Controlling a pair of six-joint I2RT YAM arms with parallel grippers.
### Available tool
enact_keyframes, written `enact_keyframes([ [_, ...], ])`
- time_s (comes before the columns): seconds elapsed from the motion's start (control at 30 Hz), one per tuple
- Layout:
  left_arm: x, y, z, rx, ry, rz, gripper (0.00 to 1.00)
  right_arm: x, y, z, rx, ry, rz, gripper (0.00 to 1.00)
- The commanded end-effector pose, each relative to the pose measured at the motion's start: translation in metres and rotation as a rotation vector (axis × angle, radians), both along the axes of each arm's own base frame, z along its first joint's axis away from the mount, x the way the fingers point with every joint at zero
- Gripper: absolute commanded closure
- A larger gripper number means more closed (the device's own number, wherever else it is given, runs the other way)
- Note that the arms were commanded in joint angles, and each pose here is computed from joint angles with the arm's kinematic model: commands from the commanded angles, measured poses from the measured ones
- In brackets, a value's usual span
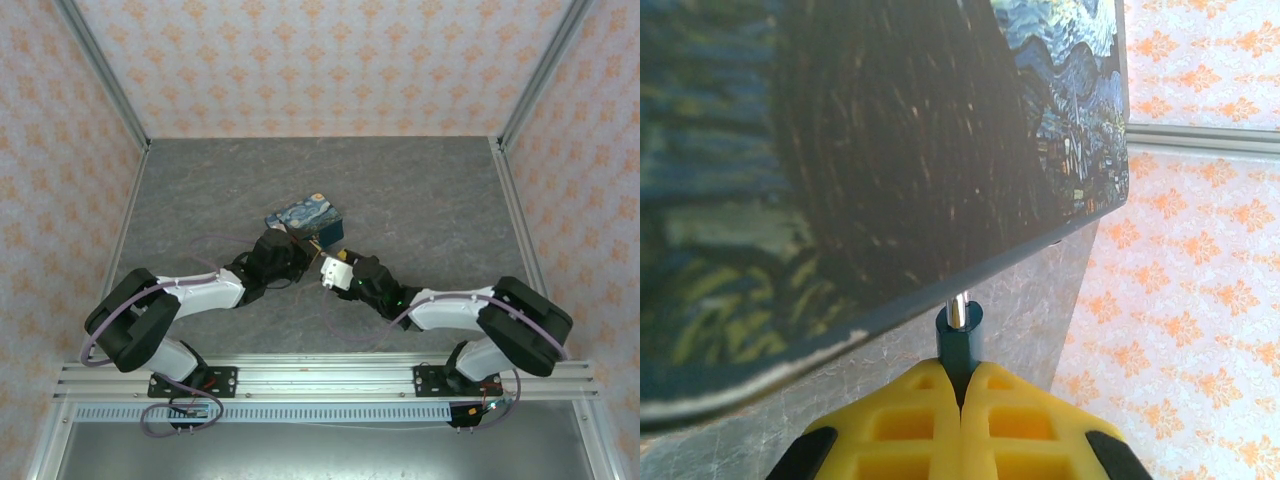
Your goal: Unlock a padlock with a key
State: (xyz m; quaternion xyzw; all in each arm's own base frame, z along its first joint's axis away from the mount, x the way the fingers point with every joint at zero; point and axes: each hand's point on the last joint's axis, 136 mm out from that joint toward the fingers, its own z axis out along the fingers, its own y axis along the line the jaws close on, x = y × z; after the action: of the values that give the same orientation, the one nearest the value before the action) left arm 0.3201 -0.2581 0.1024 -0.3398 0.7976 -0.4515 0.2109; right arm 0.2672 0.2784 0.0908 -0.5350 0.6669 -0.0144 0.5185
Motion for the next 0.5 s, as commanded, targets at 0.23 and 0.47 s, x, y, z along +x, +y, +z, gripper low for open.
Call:
enact_keyframes([
  [0.23,0.0,-0.015,0.018,-0.046,-0.032,-0.026,1.0,0.018,0.026,0.019,0.08,-0.067,0.004,0.54],
  [0.47,0.0,-0.015,0.016,-0.04,-0.028,-0.02,1.0,0.016,0.026,0.02,0.104,-0.043,-0.003,0.66],
])
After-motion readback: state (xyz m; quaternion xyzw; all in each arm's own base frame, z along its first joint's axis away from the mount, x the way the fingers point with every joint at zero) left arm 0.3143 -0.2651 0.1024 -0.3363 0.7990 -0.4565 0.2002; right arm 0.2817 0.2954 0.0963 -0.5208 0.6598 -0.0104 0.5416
